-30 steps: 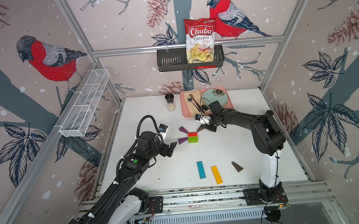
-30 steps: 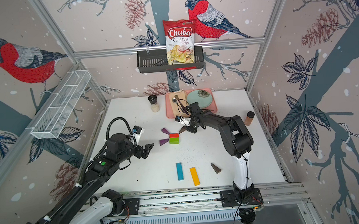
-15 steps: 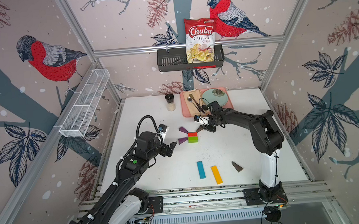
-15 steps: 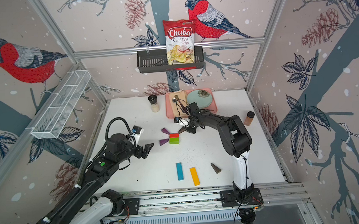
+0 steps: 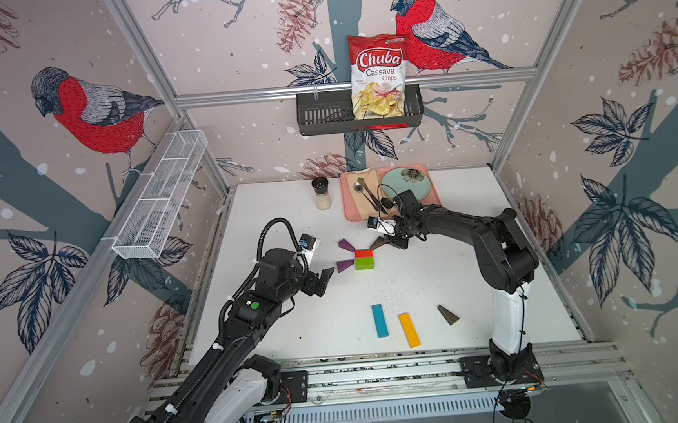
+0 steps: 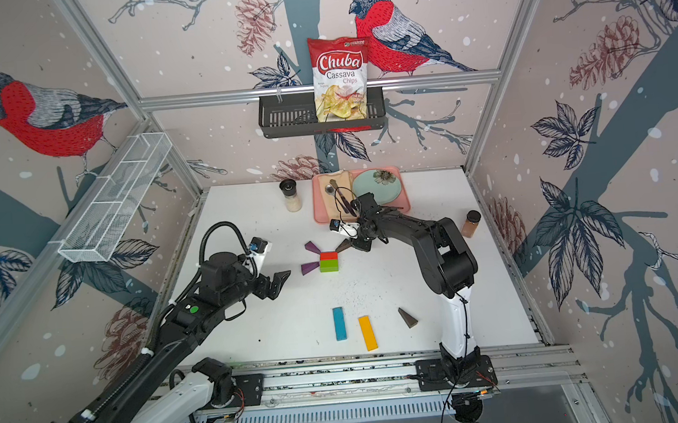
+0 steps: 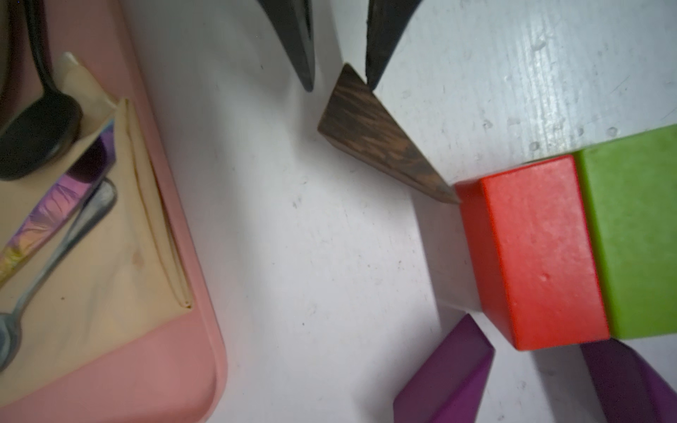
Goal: Assemble a small pinwheel with building blocks
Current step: Assemble the building block at the center of the board, then pick up the building block from the center of the board.
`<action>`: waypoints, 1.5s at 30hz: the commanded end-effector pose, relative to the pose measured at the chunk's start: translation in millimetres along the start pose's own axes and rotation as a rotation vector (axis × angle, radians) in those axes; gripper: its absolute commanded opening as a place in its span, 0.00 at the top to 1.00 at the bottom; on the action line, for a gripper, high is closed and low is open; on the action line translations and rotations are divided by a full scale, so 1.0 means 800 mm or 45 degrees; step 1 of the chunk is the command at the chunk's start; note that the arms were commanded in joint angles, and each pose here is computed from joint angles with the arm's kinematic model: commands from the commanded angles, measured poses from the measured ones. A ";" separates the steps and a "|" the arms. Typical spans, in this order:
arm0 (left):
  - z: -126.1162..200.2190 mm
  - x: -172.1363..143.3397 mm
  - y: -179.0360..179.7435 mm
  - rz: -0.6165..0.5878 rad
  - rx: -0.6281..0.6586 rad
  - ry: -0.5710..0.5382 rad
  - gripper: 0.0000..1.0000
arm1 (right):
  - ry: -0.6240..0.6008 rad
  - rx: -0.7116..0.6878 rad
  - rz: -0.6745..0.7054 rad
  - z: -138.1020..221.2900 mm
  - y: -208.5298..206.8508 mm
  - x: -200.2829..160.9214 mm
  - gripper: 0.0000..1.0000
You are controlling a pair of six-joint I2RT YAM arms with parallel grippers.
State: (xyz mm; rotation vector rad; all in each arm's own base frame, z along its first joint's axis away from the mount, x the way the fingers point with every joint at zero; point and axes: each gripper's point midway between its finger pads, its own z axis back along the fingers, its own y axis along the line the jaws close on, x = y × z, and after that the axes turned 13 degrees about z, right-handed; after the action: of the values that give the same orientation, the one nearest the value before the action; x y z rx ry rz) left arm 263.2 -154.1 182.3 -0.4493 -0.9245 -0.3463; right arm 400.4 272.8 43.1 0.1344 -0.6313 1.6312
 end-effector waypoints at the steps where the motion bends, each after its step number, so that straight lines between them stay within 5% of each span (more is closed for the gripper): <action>1: 0.000 0.005 -0.002 0.005 -0.011 -0.014 0.04 | -0.016 -0.041 -0.003 0.007 -0.012 0.005 0.74; 13: -0.001 0.004 -0.003 0.010 -0.021 -0.014 0.04 | -0.038 -0.040 -0.014 0.027 -0.007 0.010 0.73; 22: 0.007 0.017 -0.033 -0.114 -0.179 -0.041 0.04 | 0.034 -0.341 -0.261 0.149 -0.012 -0.011 0.70; 26: 0.031 0.043 -0.067 -0.312 -0.215 -0.136 0.02 | 0.119 -0.535 -0.342 0.210 0.023 -0.040 0.52; 27: 0.033 0.045 -0.069 -0.337 -0.205 -0.168 0.02 | 0.106 -0.606 -0.369 0.227 0.029 -0.049 0.02; 28: 0.031 0.043 -0.065 -0.328 -0.190 -0.196 0.02 | 0.080 -0.685 -0.386 0.244 0.033 -0.056 0.00; 32: 0.002 0.014 -0.068 -0.290 -0.262 -0.202 0.02 | -0.005 -0.765 -0.371 0.255 0.054 -0.085 0.01; 34: -0.003 0.009 -0.087 -0.354 -0.382 -0.148 0.04 | 0.020 -0.523 -0.300 0.233 0.091 -0.089 0.01; 38: -0.009 0.006 -0.085 -0.380 -0.370 -0.107 0.04 | 0.113 -0.049 -0.119 0.207 0.190 -0.101 0.05; 43: -0.005 -0.001 -0.076 -0.373 -0.314 -0.100 0.04 | 0.068 0.025 -0.157 0.227 0.212 -0.090 0.18; 45: -0.004 -0.004 -0.073 -0.375 -0.299 -0.088 0.04 | 0.026 0.068 -0.169 0.237 0.226 -0.075 0.35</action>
State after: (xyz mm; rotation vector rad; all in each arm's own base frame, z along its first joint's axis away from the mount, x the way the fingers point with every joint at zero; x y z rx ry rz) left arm 234.0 -207.3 187.9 -0.5690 -0.9978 -0.7040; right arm 221.9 116.0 115.1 0.0586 -0.6070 1.4829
